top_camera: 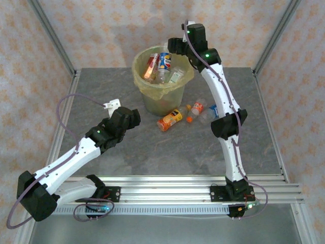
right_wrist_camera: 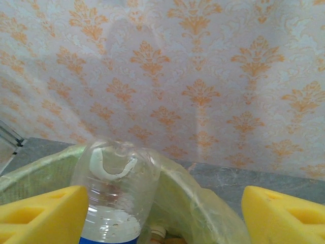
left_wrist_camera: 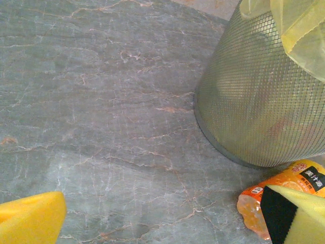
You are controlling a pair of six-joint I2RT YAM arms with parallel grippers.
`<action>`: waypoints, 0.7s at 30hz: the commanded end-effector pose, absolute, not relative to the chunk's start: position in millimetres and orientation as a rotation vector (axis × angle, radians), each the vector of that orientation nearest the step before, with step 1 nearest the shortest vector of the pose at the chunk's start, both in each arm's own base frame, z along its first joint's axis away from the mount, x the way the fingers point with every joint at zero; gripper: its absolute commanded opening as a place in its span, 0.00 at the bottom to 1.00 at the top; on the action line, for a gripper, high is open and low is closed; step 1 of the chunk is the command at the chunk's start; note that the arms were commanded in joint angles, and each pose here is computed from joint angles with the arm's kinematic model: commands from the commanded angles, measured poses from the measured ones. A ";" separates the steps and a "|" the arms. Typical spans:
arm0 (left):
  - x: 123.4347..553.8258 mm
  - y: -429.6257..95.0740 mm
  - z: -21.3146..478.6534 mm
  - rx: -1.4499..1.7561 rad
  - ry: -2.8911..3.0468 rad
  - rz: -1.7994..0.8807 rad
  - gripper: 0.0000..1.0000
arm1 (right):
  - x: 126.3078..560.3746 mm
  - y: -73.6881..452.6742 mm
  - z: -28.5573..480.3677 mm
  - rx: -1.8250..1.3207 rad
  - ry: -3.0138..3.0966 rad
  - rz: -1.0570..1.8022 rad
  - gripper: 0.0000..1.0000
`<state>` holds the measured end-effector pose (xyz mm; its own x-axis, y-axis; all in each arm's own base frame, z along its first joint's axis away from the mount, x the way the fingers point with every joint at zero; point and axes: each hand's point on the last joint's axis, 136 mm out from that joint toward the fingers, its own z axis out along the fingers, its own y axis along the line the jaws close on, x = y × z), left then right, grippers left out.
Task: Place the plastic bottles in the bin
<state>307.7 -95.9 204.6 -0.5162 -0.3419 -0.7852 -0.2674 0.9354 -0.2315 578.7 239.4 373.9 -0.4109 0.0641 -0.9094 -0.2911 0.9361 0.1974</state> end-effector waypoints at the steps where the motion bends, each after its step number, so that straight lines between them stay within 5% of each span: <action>1: 308.0 -88.6 209.8 -0.461 2.128 -0.074 1.00 | 580.4 249.5 391.4 -0.149 1.897 0.479 0.79; 9: 306.3 -87.9 209.4 -0.476 2.125 -0.088 1.00 | 598.3 254.1 397.3 -0.053 1.823 0.546 0.79; 21: 306.9 -89.8 210.9 -0.479 2.120 -0.109 1.00 | 612.9 249.1 348.3 -0.043 1.924 0.443 0.61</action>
<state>307.6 -96.5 204.5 -0.5130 -0.3597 -0.7794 -0.2747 0.9290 -0.2480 612.7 254.7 351.7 -0.3909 0.1995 -0.8986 -0.2596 0.9127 0.3156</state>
